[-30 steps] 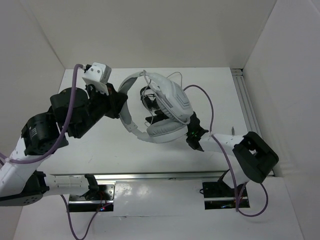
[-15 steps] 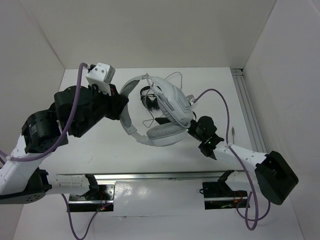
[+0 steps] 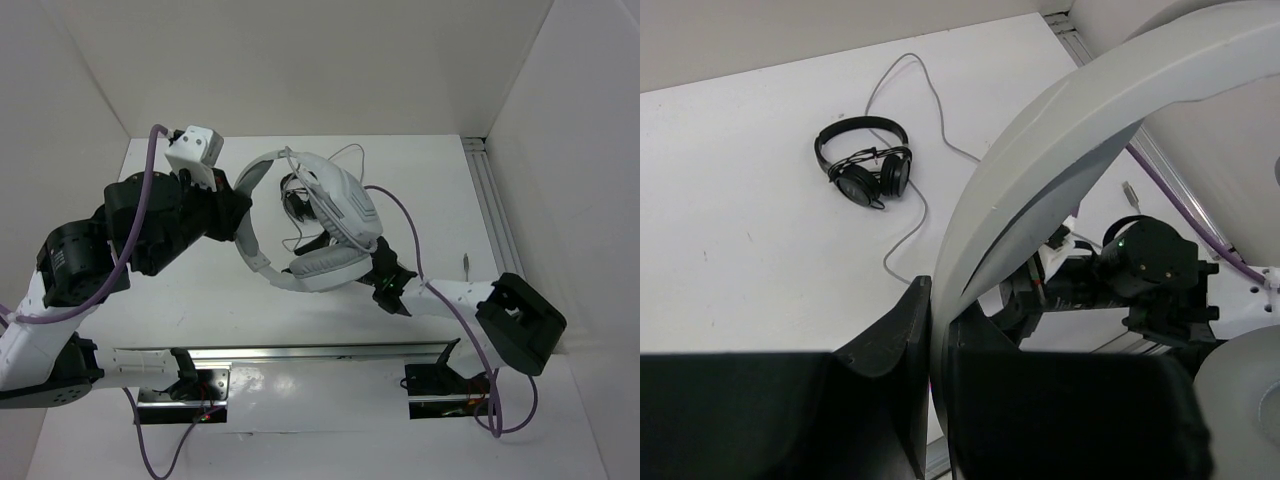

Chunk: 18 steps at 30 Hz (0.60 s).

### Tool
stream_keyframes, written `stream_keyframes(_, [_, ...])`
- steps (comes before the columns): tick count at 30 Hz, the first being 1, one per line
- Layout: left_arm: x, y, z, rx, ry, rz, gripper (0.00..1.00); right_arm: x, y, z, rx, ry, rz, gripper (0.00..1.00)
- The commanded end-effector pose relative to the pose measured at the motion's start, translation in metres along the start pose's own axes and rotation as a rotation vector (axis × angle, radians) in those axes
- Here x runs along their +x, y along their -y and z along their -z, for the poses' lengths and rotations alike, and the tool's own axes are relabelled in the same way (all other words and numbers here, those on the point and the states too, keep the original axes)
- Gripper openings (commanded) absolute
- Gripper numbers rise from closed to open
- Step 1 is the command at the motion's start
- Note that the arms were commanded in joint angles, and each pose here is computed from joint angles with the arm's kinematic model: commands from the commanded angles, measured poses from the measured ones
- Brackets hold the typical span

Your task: Wrap the headphones

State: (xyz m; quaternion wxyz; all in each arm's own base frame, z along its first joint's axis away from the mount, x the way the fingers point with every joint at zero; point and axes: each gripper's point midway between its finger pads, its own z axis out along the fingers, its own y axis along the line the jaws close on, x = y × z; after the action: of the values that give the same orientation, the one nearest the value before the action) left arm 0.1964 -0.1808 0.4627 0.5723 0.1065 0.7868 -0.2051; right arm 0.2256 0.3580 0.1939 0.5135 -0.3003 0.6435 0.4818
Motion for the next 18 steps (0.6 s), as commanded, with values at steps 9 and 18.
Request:
stream_keyframes(9, [-0.048, 0.007, 0.024, 0.065, 0.149, 0.171, 0.00, -0.038, 0.023, -0.048, 0.077, 0.121, 0.071, 0.65])
stream_keyframes(18, [-0.045, -0.040, 0.021, -0.202, 0.203, 0.241, 0.00, -0.004, 0.009, -0.038, 0.063, 0.101, 0.029, 0.00])
